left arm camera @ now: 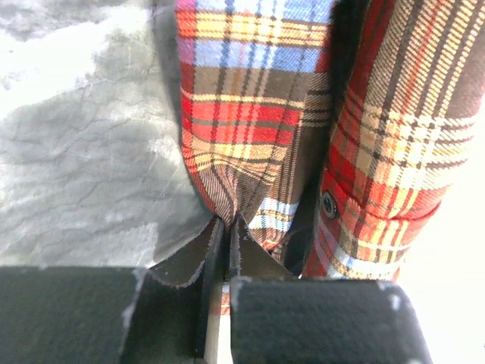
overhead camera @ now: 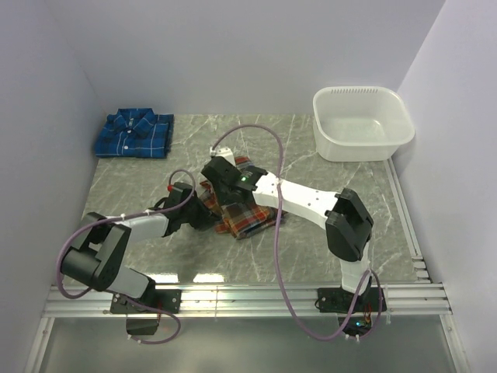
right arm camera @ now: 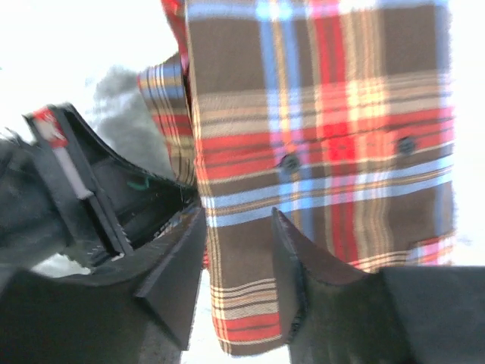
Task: Fold and stack the long sleeve shirts
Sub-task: Fold the shirt
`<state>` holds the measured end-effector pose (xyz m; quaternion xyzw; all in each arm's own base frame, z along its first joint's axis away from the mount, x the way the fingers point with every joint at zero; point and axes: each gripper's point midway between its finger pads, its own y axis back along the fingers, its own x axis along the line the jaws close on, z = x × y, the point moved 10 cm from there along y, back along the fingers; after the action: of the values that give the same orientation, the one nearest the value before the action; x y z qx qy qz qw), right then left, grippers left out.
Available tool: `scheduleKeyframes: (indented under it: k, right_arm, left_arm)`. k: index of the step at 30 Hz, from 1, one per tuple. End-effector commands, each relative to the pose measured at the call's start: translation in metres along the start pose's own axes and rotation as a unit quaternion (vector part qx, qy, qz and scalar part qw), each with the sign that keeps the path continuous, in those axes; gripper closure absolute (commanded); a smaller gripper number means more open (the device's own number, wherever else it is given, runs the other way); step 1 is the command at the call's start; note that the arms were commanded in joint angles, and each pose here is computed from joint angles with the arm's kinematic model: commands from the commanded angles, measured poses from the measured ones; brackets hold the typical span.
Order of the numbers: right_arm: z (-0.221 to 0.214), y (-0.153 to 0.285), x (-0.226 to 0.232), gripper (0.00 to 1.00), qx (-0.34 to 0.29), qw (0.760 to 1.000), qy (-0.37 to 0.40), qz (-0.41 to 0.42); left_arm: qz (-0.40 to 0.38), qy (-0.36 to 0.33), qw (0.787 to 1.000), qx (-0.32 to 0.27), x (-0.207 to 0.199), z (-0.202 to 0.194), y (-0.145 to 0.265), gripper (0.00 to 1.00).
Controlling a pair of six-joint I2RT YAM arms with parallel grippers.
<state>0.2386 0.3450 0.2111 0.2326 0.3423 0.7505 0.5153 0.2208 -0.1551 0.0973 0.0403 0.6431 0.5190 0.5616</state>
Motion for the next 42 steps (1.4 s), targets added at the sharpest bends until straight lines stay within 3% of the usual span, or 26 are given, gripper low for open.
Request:
scheduleKeyframes:
  k: [1,6,9,12,16,19,22,26,27,29,30,31,36,42]
  right_arm:
    - [-0.006,-0.003,0.003,0.55,0.001,0.998,-0.038,0.049]
    - [-0.030,-0.021,-0.002,0.68,0.033,0.994,-0.067,0.080]
    - [-0.041,-0.030,0.002,0.71,0.051,0.990,-0.067,0.113]
    - [-0.043,-0.035,0.003,0.74,0.057,0.989,-0.063,0.118]
    - [-0.023,-0.016,-0.004,0.73,0.017,0.989,-0.067,0.130]
    - [-0.010,0.006,-0.013,0.68,-0.019,0.986,-0.076,0.148]
    - [-0.005,0.025,-0.028,0.62,-0.048,0.980,-0.094,0.167]
    - [-0.016,0.031,-0.059,0.59,-0.050,0.970,-0.145,0.191]
    - [-0.012,0.037,-0.066,0.59,-0.069,0.962,-0.161,0.211]
    - [-0.023,0.032,-0.083,0.58,-0.045,0.947,-0.198,0.251]
    - [-0.018,0.035,-0.085,0.57,-0.069,0.934,-0.208,0.282]
    - [-0.024,0.038,-0.085,0.57,-0.047,0.922,-0.217,0.318]
    - [-0.036,0.027,-0.083,0.55,-0.036,0.899,-0.219,0.378]
    - [-0.062,-0.003,-0.075,0.55,0.027,0.885,-0.224,0.407]
  left_arm:
    - [-0.003,-0.002,1.000,-0.020,-0.003,0.001,0.007,0.90]
    - [0.001,-0.002,0.999,-0.034,-0.004,0.003,0.015,0.89]
    - [-0.001,0.001,0.999,-0.042,-0.006,0.004,0.019,0.82]
    - [-0.004,0.003,0.999,-0.045,-0.009,0.005,0.024,0.70]
    - [-0.006,0.001,0.998,-0.057,-0.015,0.007,0.039,0.48]
    - [-0.016,-0.014,0.996,-0.086,-0.028,0.013,0.057,0.34]
    - [-0.035,-0.034,0.992,-0.114,-0.046,0.023,0.076,0.28]
    - [-0.074,-0.060,0.986,-0.135,-0.076,0.042,0.089,0.27]
    - [-0.080,-0.066,0.985,-0.135,-0.081,0.046,0.089,0.28]
    - [-0.099,-0.083,0.983,-0.131,-0.099,0.057,0.085,0.28]
    - [-0.103,-0.089,0.982,-0.128,-0.105,0.062,0.081,0.28]
    - [-0.107,-0.095,0.982,-0.123,-0.111,0.066,0.078,0.28]
    - [-0.122,-0.110,0.982,-0.093,-0.140,0.093,0.041,0.30]
    - [-0.099,-0.101,0.987,-0.075,-0.132,0.106,-0.004,0.34]
